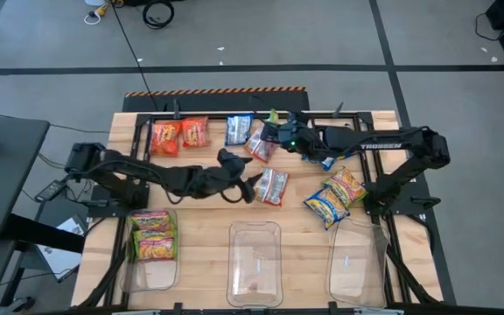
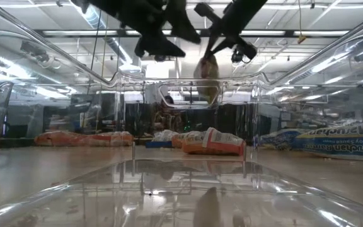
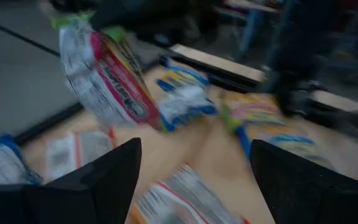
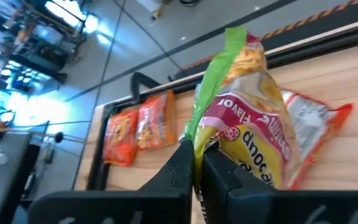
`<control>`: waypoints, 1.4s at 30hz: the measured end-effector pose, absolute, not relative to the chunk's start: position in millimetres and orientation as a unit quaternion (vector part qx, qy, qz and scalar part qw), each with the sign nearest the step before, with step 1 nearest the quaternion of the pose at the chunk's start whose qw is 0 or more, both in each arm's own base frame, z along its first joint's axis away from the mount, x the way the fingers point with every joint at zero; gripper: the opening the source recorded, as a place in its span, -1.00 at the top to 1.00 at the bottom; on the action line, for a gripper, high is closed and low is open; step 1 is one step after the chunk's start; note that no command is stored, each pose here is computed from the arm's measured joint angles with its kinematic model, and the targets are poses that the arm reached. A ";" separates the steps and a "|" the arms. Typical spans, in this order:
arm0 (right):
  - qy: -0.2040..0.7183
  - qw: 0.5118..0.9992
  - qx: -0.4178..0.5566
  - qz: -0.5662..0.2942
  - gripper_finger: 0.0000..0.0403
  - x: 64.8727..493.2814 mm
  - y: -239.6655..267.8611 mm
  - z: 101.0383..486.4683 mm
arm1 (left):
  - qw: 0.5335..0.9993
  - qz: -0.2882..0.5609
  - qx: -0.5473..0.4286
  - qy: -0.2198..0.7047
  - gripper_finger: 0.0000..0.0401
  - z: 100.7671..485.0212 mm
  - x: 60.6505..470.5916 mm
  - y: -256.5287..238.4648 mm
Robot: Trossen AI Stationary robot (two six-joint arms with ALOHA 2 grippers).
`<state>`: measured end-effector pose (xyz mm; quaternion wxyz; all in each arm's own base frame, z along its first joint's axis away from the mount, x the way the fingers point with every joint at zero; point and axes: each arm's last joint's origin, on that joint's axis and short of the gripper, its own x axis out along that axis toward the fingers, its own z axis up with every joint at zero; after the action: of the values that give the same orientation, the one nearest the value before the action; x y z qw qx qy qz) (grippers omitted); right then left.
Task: Sort Maruchan noodles
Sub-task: Put the green noodle pack into the left transparent bin
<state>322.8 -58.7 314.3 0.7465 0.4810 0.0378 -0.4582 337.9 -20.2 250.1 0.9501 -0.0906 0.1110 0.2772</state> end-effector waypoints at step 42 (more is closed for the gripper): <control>-0.009 0.772 0.533 -0.347 0.88 339.7 -33.2 329.7 | 0.929 0.363 -0.005 0.068 -0.26 247.8 351.3 51.1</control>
<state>339.7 -33.2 329.7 0.7721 0.5326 -0.0089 -0.3466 351.3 51.1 247.8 0.9291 -0.0048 0.0680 0.3635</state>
